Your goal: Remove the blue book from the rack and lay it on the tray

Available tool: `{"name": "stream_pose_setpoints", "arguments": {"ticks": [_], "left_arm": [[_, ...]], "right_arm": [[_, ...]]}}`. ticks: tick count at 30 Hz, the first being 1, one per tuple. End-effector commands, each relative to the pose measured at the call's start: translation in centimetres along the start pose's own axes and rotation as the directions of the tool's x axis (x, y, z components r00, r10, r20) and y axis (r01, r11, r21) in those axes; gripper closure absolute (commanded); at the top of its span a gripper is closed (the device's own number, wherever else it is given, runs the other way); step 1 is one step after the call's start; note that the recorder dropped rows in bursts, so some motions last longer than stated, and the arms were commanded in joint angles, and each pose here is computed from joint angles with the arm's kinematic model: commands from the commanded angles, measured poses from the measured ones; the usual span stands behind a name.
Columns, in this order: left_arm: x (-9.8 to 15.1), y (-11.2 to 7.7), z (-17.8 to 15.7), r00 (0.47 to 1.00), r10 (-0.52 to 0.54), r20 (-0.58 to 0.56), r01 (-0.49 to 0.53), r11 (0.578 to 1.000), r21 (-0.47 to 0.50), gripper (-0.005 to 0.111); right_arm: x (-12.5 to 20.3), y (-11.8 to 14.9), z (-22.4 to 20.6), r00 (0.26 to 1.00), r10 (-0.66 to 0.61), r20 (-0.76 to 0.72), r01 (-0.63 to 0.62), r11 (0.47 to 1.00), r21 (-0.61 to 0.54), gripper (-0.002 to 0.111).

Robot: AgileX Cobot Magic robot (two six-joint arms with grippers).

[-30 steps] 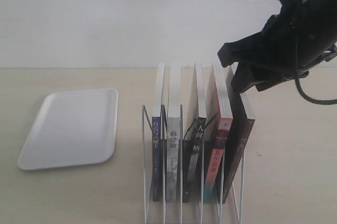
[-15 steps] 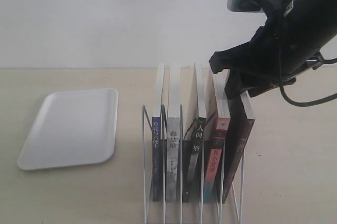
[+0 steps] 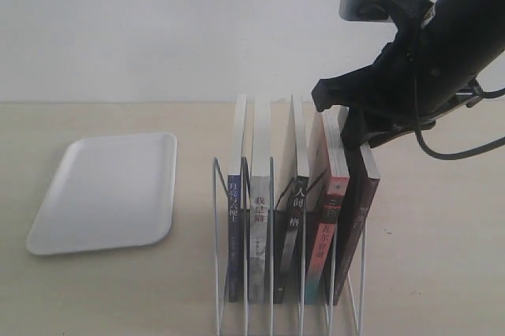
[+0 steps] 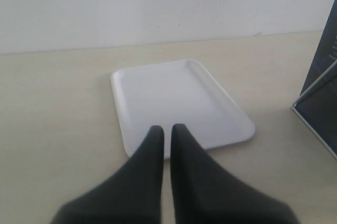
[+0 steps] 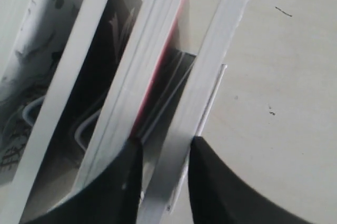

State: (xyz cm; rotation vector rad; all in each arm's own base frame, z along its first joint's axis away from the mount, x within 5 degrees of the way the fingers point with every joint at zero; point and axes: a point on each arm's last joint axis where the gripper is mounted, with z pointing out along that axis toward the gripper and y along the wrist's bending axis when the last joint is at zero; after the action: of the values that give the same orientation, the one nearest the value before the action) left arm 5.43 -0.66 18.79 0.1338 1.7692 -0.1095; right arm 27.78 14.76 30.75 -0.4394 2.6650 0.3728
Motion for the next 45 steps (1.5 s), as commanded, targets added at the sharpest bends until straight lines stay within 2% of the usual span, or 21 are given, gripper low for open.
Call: {"name": "stream_pose_setpoints", "arguments": {"ticks": [1, 5, 10, 15, 27, 29, 30, 32, 37, 45], "left_arm": [[0.1, 0.0, 0.0, 1.0, 0.001, -0.002, -0.001, 1.0, -0.002, 0.103], [0.1, 0.0, 0.0, 1.0, 0.001, -0.002, -0.001, 1.0, -0.002, 0.103], [0.1, 0.0, 0.0, 1.0, 0.001, -0.002, -0.001, 1.0, -0.002, 0.103], [0.1, 0.0, 0.0, 1.0, 0.001, -0.002, -0.001, 1.0, -0.002, 0.103], [0.1, 0.0, 0.0, 1.0, 0.001, -0.002, -0.001, 1.0, -0.002, 0.103], [0.1, 0.0, 0.0, 1.0, 0.001, -0.002, -0.001, 1.0, -0.002, 0.103], [0.1, 0.0, 0.0, 1.0, 0.001, -0.002, -0.001, 1.0, -0.002, 0.103], [0.1, 0.0, 0.0, 1.0, 0.001, -0.002, -0.001, 1.0, -0.002, 0.103], [0.1, 0.0, 0.0, 1.0, 0.001, -0.002, -0.001, 1.0, -0.002, 0.103], [0.1, 0.0, 0.0, 1.0, 0.001, -0.002, -0.001, 1.0, -0.002, 0.103]], "right_arm": [[-0.2, 0.1, -0.1, 1.0, -0.003, 0.011, 0.003, 1.0, -0.001, 0.092], [-0.1, 0.1, -0.1, 1.0, -0.003, 0.001, 0.003, 1.0, 0.0, 0.091], [-0.1, 0.0, -0.1, 1.0, -0.004, 0.0, 0.004, 1.0, 0.001, 0.076], [-0.1, 0.0, -0.1, 1.0, -0.004, -0.006, 0.004, 1.0, 0.002, 0.079], [0.0, 0.3, 1.1, 0.999, -0.013, -0.046, 0.014, 1.0, 0.01, 0.079], [0.1, 0.8, 1.2, 0.998, -0.043, -0.044, 0.044, 0.999, 0.025, 0.086], [0.2, 1.0, 1.2, 0.997, -0.055, -0.045, 0.056, 0.998, 0.031, 0.096], [0.2, 1.0, 1.2, 0.997, -0.054, -0.048, 0.056, 0.998, 0.033, 0.108], [0.2, 1.1, 0.4, 0.999, -0.031, -0.02, 0.032, 0.999, 0.031, 0.108], [0.6, 1.3, -4.3, 0.993, -0.035, 0.11, 0.031, 0.999, 0.036, 0.108]]}}
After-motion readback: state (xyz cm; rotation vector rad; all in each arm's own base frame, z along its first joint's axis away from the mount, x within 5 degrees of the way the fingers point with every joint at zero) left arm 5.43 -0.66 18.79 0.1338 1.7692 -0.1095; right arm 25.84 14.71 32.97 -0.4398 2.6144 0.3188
